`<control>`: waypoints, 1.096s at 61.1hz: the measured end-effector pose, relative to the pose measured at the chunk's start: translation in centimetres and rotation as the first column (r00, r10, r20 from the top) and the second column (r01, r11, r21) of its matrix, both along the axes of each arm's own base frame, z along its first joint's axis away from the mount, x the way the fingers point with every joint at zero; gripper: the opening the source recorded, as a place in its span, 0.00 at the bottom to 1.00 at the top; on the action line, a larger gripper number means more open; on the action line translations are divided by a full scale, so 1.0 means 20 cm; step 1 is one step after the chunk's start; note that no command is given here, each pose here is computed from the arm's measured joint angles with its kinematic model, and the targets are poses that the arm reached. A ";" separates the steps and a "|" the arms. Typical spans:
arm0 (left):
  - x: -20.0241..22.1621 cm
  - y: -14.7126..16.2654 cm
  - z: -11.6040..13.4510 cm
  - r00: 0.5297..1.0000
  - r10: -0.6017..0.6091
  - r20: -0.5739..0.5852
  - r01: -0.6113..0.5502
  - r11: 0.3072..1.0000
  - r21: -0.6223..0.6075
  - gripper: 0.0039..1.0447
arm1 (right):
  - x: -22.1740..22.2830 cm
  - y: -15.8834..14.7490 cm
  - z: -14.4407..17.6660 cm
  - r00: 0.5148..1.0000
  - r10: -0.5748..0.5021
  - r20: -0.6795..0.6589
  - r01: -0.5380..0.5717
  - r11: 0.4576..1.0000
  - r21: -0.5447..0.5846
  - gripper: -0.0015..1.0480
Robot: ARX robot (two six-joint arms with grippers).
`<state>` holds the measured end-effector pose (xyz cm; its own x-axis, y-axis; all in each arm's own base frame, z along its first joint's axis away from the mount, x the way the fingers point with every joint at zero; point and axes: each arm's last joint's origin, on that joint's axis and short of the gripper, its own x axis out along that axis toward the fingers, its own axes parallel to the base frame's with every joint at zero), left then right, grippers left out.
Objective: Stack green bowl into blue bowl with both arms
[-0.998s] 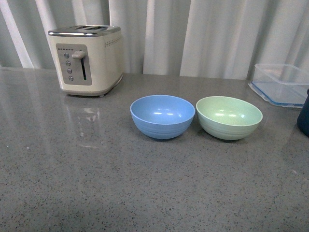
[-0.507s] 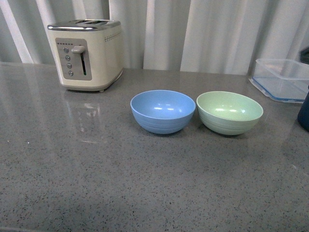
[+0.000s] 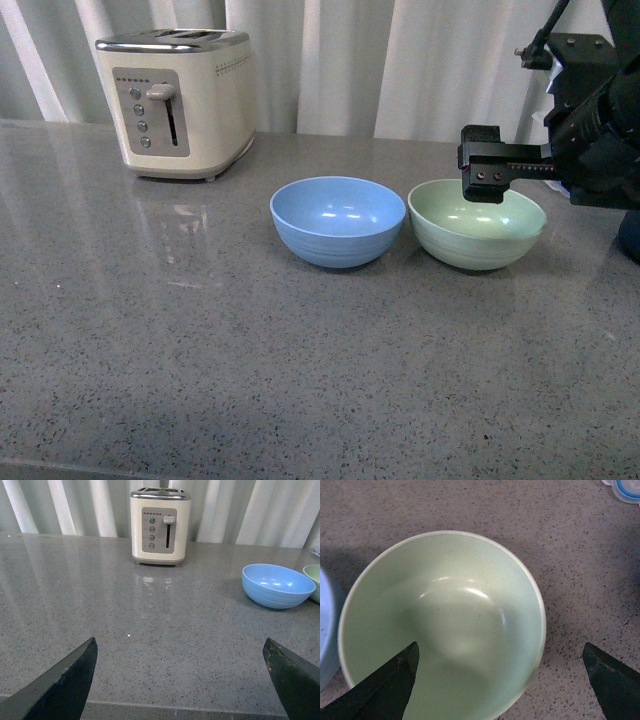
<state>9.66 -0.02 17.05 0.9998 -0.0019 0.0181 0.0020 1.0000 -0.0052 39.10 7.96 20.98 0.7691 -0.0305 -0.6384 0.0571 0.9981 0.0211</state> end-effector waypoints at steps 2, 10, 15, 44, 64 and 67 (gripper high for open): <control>0.00 0.00 0.00 1.000 0.000 0.000 0.000 1.000 0.000 0.94 | 0.02 0.00 -0.01 1.000 -0.015 -0.005 0.015 1.000 -0.006 0.90; 0.00 0.00 0.00 1.000 0.000 0.000 0.000 1.000 0.000 0.94 | 0.09 -0.01 -0.04 0.998 -0.052 -0.023 0.051 0.999 -0.008 0.90; 0.00 0.00 0.00 1.000 0.000 0.000 0.000 1.000 0.000 0.94 | 0.13 -0.03 -0.06 0.996 -0.074 -0.042 0.074 0.997 -0.012 0.90; 0.00 0.00 0.00 1.000 0.000 0.000 0.000 1.000 0.000 0.94 | 0.24 -0.10 -0.18 0.984 -0.128 -0.128 0.131 0.991 0.013 0.59; 0.00 0.00 0.00 1.000 0.000 0.000 0.000 1.000 0.000 0.94 | 0.27 -0.13 -0.17 0.982 -0.153 -0.115 0.154 0.988 0.002 0.09; 0.00 0.00 0.00 1.000 0.000 0.000 0.000 1.000 0.000 0.94 | 0.27 -0.13 -0.16 0.982 -0.154 -0.106 0.157 0.987 0.019 0.03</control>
